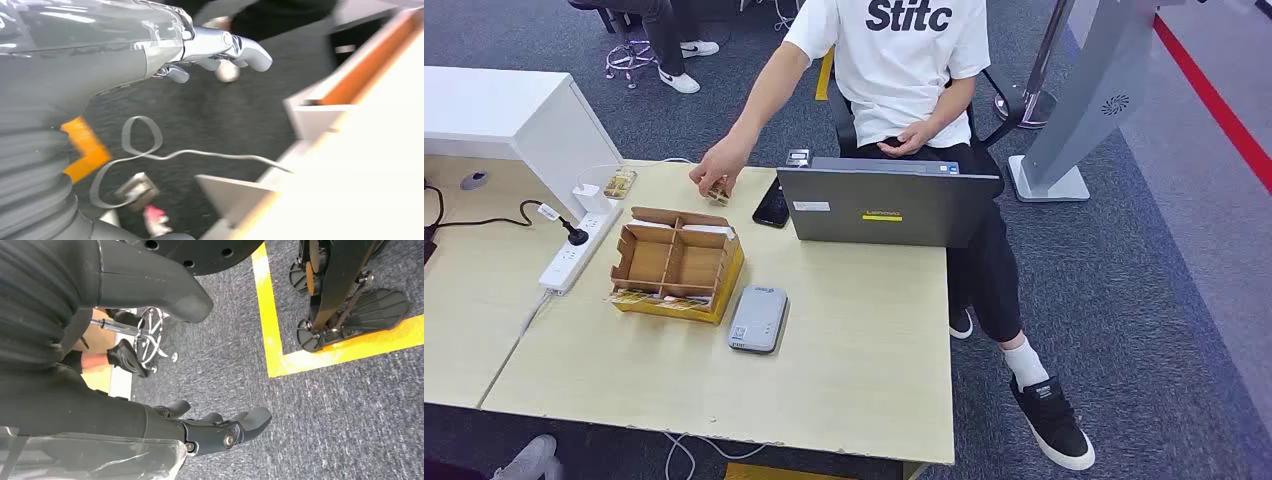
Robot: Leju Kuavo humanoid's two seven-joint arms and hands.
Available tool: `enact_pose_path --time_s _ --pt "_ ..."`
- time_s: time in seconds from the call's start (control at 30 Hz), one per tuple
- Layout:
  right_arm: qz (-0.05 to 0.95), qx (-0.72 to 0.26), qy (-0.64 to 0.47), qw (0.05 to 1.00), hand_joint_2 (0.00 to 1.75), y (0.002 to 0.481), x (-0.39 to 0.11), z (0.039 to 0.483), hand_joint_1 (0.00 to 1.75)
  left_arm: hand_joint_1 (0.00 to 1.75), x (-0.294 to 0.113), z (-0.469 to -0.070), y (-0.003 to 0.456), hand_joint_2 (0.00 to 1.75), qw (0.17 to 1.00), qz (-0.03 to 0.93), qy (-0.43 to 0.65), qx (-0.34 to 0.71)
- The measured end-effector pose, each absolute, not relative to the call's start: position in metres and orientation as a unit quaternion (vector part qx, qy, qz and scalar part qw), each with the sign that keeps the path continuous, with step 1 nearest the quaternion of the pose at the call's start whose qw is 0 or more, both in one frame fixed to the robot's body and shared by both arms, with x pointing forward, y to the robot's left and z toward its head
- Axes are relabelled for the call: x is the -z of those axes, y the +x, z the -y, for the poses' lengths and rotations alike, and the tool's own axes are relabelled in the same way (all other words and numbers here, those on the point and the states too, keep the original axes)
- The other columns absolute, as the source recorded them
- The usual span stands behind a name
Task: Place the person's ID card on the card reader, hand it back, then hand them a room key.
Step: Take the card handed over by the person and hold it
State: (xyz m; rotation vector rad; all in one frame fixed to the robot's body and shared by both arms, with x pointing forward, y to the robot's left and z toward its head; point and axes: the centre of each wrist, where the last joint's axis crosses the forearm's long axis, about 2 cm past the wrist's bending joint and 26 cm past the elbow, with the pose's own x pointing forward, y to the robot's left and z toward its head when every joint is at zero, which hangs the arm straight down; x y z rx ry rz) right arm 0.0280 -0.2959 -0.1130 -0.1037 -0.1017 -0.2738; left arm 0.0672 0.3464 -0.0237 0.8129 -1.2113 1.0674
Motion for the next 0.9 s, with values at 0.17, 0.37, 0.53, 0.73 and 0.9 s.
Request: enact_pose_path --time_s 0.17,0.37,0.53,0.73,0.9 --pt "0.045 0.135 -0.051 0.989 1.75 0.029 0.113 0.296 0.0 0.0 0.003 -0.349 0.083 1.75 0.599 0.571 0.375 -0.417" --pt "0.038 0.128 -0.051 0.99 1.75 0.03 0.113 0.296 0.0 0.0 -0.028 -0.346 0.11 1.75 0.571 0.638 0.402 -0.326" --pt "0.033 0.123 -0.049 0.991 1.75 0.031 0.113 0.295 0.0 0.0 -0.054 -0.342 0.131 1.75 0.533 0.689 0.425 -0.247" --pt "0.03 0.116 -0.047 0.992 1.75 0.034 0.113 0.295 0.0 0.0 -0.081 -0.336 0.159 1.75 0.489 0.736 0.441 -0.157" --pt "0.029 0.111 -0.046 0.992 1.75 0.036 0.112 0.295 0.0 0.0 -0.097 -0.334 0.185 1.75 0.473 0.755 0.442 -0.099"
